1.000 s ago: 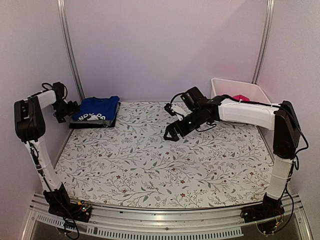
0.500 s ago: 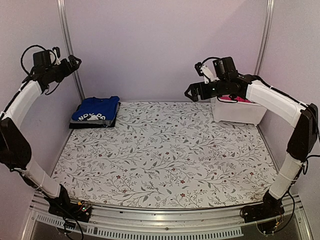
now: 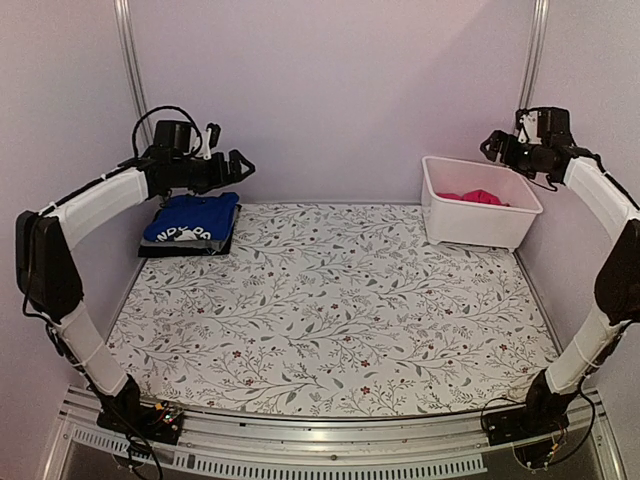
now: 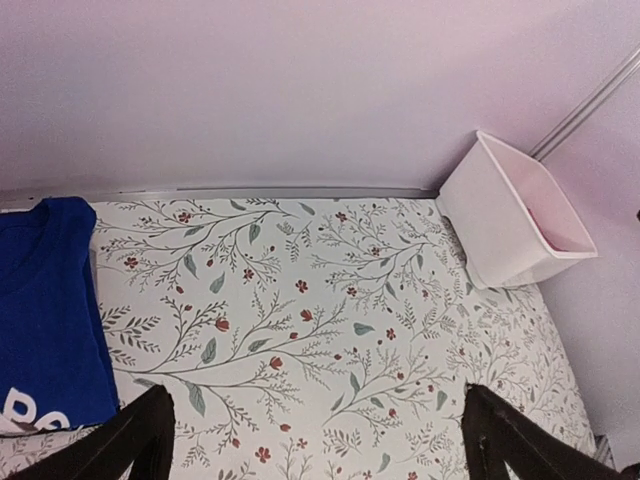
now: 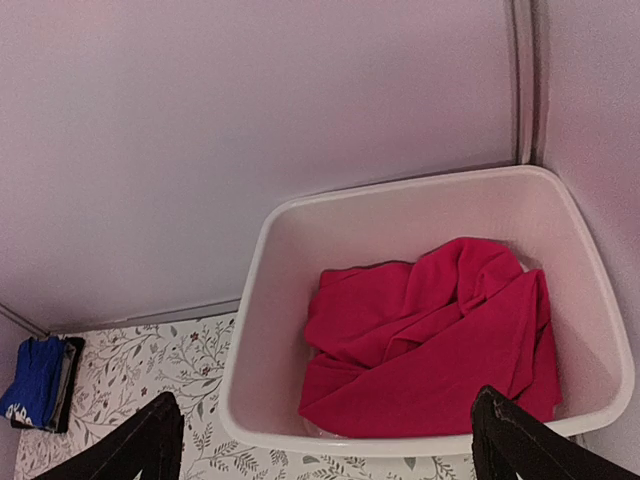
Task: Fold and stack the mixed laundry pile
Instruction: Pick up the crumpled trousers from the bin.
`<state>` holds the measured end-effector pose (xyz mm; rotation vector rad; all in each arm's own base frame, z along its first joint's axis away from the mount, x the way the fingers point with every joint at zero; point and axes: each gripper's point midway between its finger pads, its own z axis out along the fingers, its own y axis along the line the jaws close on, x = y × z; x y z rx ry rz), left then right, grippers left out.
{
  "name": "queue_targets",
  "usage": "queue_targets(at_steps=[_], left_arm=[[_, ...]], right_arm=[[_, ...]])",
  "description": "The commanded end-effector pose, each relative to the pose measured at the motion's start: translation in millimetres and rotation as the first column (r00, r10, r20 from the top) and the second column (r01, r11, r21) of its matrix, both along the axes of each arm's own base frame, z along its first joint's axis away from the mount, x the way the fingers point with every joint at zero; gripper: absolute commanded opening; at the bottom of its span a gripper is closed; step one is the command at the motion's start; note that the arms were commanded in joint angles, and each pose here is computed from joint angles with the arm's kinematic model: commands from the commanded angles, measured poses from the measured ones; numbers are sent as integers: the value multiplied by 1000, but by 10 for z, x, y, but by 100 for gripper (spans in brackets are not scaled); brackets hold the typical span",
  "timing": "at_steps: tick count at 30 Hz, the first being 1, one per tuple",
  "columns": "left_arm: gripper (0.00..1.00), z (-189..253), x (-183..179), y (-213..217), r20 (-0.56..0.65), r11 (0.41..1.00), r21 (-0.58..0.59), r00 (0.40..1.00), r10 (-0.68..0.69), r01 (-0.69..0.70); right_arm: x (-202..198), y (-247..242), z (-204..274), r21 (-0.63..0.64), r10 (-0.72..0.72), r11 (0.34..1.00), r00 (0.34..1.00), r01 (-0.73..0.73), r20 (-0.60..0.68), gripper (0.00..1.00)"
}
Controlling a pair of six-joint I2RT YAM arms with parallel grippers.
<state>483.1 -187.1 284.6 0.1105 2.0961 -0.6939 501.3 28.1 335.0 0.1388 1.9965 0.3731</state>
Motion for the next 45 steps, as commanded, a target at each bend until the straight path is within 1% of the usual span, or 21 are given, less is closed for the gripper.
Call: queue_targets(at_steps=[1,2,3,4,7,8,9,11,15,19,21,25,28,30,33,36,39,41,42,43,45], left_arm=[[100,154,-98,-130,112,999,34,994,-17,13],[100,140,-109,-138,111,999,35,994,-19,15],[100,124,-115,-151,107,999,38,994,-24,20],[100,105,-111,-147,102,999,45,995,-21,17],[100,74,-113,-121,95,997,77,995,-15,7],[100,69,-113,-109,93,996,85,996,-9,1],[100,64,-108,-88,93,996,94,996,0,-9],[100,41,-104,-65,86,994,106,996,10,-19],[100,12,-83,-46,85,992,122,996,18,-28],[100,-28,-39,-61,72,991,130,997,16,-25],[100,-65,-25,-77,63,991,133,998,11,-19],[100,-123,-28,-60,48,989,145,999,14,-21],[100,-165,-57,-65,32,989,150,999,6,-11],[100,-208,-80,-79,19,989,150,1000,-1,-2],[100,-294,-97,-73,2,989,148,1000,2,-2],[100,-344,-94,-79,-8,989,150,1000,1,1],[100,-382,-85,-65,-21,988,155,1000,9,-6],[100,-386,-80,-44,-25,986,163,999,24,-19],[100,-385,-78,-24,-28,985,168,999,33,-28],[100,-375,-73,-7,-28,985,171,999,42,-37],[100,-355,-67,15,-26,983,175,998,53,-48]], right_arm=[[322,-656,13,33,-146,989,989,146,-19,99],[403,-718,36,4,-156,988,988,156,-20,99],[560,-767,-117,-28,-160,987,986,158,-57,99],[656,-810,-127,-50,-168,985,983,164,-70,99],[1049,-928,-406,-116,-179,980,975,164,-133,99],[1160,-959,-601,-126,-183,978,969,164,-166,99],[1231,-962,-746,-131,-176,980,966,153,-188,99],[1372,-972,-1250,-135,-169,981,952,138,-256,99],[1473,-986,-1696,-159,-168,979,938,124,-302,99],[1411,-1061,-2083,-262,-210,959,902,113,-378,99],[1263,-1138,-2329,-306,-245,946,855,108,-456,99],[865,-1050,-2834,-279,-208,960,736,27,-644,99],[590,-919,-3037,-216,-150,976,666,-17,-731,99],[505,-923,-3019,-220,-155,975,650,-20,-744,99],[560,-951,-2996,-233,-169,972,664,-9,-728,99],[619,-968,-3256,-238,-181,971,653,0,-736,99],[619,-901,-3612,-207,-147,978,629,-22,-763,99],[576,-876,-3799,-213,-147,976,604,-38,-783,93],[570,-875,-3841,-226,-155,973,599,-45,-786,87],[569,-855,-3881,-230,-153,972,597,-54,-787,81],[629,-844,-3825,-236,-150,970,620,-59,-770,64]])
